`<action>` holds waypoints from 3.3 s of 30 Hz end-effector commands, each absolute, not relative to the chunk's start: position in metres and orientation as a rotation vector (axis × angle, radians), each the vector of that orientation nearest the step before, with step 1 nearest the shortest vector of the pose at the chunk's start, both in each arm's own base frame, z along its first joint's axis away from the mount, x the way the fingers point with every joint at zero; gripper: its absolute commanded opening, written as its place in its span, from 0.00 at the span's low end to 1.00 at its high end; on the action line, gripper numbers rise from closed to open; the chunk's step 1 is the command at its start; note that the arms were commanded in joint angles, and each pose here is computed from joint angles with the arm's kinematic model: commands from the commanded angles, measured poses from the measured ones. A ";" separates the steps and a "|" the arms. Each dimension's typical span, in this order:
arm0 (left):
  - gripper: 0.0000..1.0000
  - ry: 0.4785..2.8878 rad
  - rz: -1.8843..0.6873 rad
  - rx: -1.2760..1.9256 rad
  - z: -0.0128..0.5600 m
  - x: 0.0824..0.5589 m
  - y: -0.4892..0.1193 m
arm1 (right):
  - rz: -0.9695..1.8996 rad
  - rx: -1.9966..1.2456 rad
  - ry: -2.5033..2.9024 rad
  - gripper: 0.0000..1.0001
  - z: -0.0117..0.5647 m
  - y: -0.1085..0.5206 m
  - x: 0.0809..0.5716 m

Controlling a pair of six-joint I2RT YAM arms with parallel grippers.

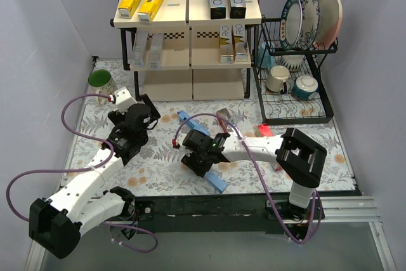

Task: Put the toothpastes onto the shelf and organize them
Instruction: Move the toothpaste to the center of the board, then pick up the toothpaste from the center of the board.

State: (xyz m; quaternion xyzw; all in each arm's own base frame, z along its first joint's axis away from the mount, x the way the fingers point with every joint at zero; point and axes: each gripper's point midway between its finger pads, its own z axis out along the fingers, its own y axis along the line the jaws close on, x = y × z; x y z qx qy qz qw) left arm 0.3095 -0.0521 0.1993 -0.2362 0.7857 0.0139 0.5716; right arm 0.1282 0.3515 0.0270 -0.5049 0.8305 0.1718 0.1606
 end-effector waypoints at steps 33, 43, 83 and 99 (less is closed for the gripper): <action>0.98 2.166 -0.253 -0.400 0.160 0.283 -0.136 | 0.813 -0.703 2.506 0.72 0.065 0.320 0.184; 0.98 2.246 -0.267 -0.350 0.149 0.258 -0.163 | 1.258 -0.899 2.263 0.70 0.108 0.377 0.159; 0.46 2.517 -0.036 -0.128 0.038 0.241 -0.269 | 0.530 -0.111 1.982 0.73 0.132 0.197 0.247; 0.25 2.216 -0.516 -0.580 0.127 0.258 -0.264 | 0.955 -0.393 1.792 0.73 0.167 0.259 0.212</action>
